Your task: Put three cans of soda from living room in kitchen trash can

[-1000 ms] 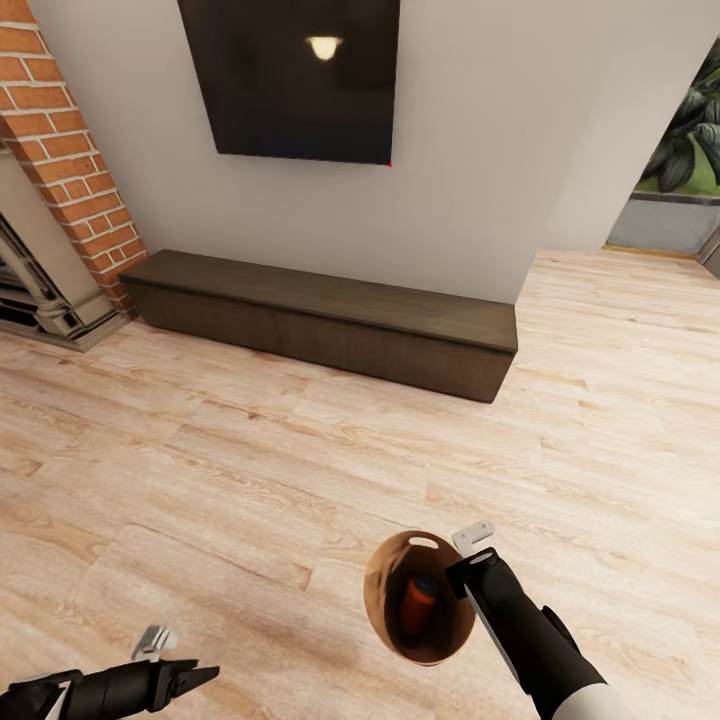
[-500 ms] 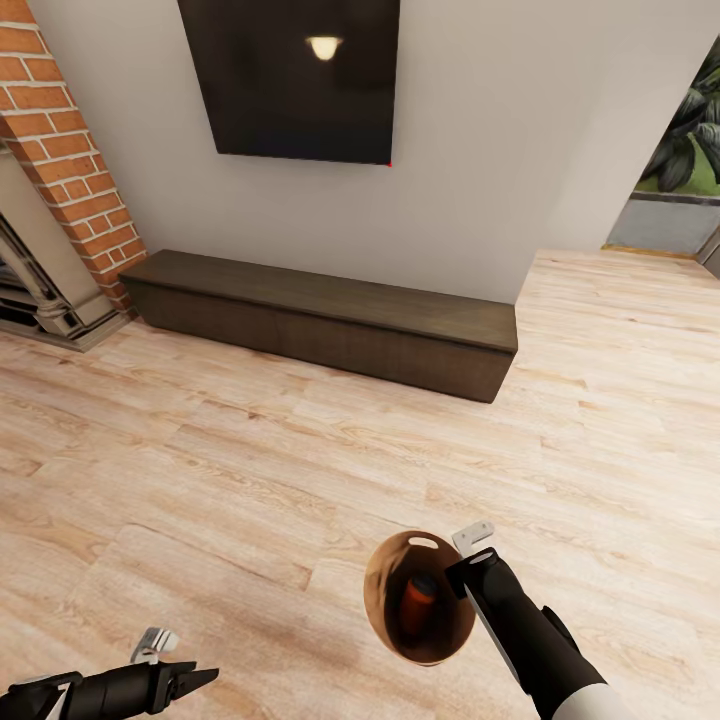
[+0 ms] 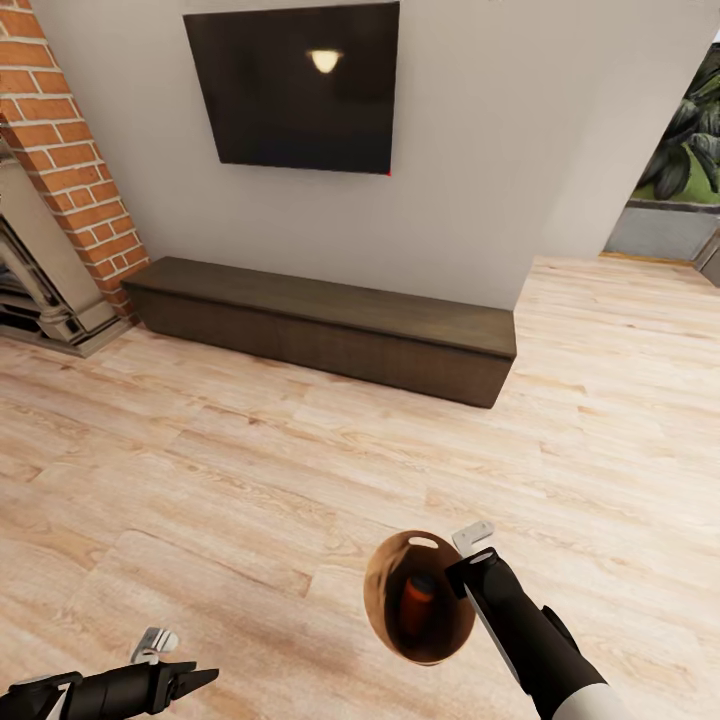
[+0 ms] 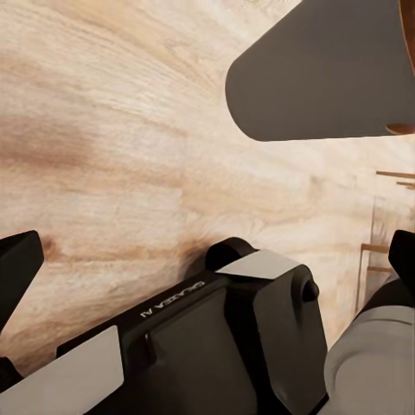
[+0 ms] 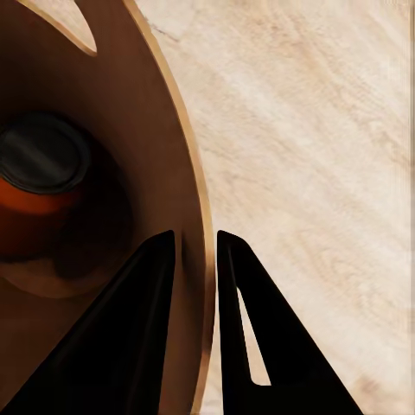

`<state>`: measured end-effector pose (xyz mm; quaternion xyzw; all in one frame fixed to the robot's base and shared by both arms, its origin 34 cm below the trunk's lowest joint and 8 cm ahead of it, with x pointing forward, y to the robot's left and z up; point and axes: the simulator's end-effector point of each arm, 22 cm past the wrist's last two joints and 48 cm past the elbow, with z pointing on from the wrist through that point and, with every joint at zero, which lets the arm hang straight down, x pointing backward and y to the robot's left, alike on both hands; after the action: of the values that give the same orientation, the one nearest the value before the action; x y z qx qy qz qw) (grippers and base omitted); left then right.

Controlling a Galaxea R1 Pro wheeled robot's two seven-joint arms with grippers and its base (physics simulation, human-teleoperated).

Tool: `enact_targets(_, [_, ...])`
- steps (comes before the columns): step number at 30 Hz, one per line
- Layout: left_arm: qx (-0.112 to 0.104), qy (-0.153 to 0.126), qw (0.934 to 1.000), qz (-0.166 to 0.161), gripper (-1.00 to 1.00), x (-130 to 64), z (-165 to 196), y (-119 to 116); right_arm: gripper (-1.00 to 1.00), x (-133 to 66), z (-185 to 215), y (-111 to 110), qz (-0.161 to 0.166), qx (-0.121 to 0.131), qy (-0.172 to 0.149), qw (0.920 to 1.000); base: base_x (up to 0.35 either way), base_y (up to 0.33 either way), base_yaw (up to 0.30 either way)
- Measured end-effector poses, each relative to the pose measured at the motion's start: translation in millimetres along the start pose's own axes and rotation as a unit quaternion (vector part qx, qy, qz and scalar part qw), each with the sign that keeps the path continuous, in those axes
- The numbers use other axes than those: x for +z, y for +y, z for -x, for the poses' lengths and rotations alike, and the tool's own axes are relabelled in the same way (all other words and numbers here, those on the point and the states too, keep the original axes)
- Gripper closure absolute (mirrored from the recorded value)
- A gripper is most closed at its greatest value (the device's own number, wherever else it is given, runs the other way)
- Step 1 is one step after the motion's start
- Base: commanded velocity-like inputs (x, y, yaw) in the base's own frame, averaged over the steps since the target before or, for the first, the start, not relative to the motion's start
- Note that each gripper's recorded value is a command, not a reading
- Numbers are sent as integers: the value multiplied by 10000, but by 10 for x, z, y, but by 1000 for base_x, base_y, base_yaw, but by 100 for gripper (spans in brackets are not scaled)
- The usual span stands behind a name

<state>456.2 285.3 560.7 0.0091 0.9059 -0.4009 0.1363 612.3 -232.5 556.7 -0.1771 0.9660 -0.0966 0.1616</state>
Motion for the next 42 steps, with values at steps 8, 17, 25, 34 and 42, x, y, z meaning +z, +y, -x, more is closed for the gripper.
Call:
enact_targets(8, [48,-42,10000,-8,-100,-16,41,-28,100,-70,101,-40,-27,33,-126,9999,0,0,0])
enact_targets(17, [102,-90,9999,-18,-100,-35,87,-60,100,-163,230,-108,-71,90,-294,9995,0,0,0])
enact_targets(25, [150,-132,9998,-25,-100,-54,128,-87,100,-224,295,-157,-107,116,-383,9991,0,0,0])
enact_targets(34, [202,-182,9996,-30,-100,-77,174,-117,100,-280,343,-194,-132,133,-452,9988,0,0,0])
enact_targets(42, [249,-226,9994,-35,-100,-99,216,-143,100,-330,384,-225,-163,138,-510,9985,0,0,0])
